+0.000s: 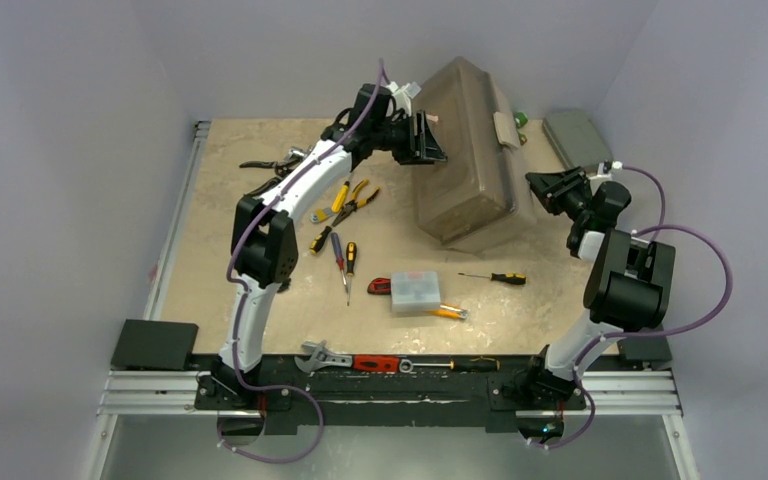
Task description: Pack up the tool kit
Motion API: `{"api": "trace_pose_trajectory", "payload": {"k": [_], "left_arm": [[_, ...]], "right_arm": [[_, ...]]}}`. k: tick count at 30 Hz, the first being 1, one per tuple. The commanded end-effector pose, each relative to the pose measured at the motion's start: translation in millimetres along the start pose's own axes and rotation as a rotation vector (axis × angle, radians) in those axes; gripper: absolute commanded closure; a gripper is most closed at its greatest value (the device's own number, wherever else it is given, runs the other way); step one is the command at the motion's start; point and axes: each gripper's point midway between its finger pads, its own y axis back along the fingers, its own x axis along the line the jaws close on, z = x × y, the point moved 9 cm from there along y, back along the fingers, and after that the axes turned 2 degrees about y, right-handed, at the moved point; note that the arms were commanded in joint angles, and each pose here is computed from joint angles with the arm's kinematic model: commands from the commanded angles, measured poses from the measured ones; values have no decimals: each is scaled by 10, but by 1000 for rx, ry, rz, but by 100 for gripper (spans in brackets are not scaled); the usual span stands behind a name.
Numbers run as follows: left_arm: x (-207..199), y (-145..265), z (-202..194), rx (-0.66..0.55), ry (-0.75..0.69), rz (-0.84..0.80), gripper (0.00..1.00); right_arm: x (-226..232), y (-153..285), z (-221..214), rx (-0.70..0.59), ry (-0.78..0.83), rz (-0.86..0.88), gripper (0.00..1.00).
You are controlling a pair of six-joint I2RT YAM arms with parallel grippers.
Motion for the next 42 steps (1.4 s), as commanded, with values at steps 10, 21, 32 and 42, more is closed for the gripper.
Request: {"api": "trace_pose_trajectory", "payload": {"k": [10,21,32,42], "left_arm": [[-479,7,-128,59,-84,-104,49],[-936,577,-100,-55,-252,-38,43],[-519,527,-155,-62,-162,219,10],[-236,150,-85,-21,-47,138,8]], "right_arm": [[-547,163,-735,298,-143,-296,63],[-433,221,-571,240,-69,-340,61],[-7,644,-261,28,89,-459,57],[535,698,-30,41,231,-286,12]]}}
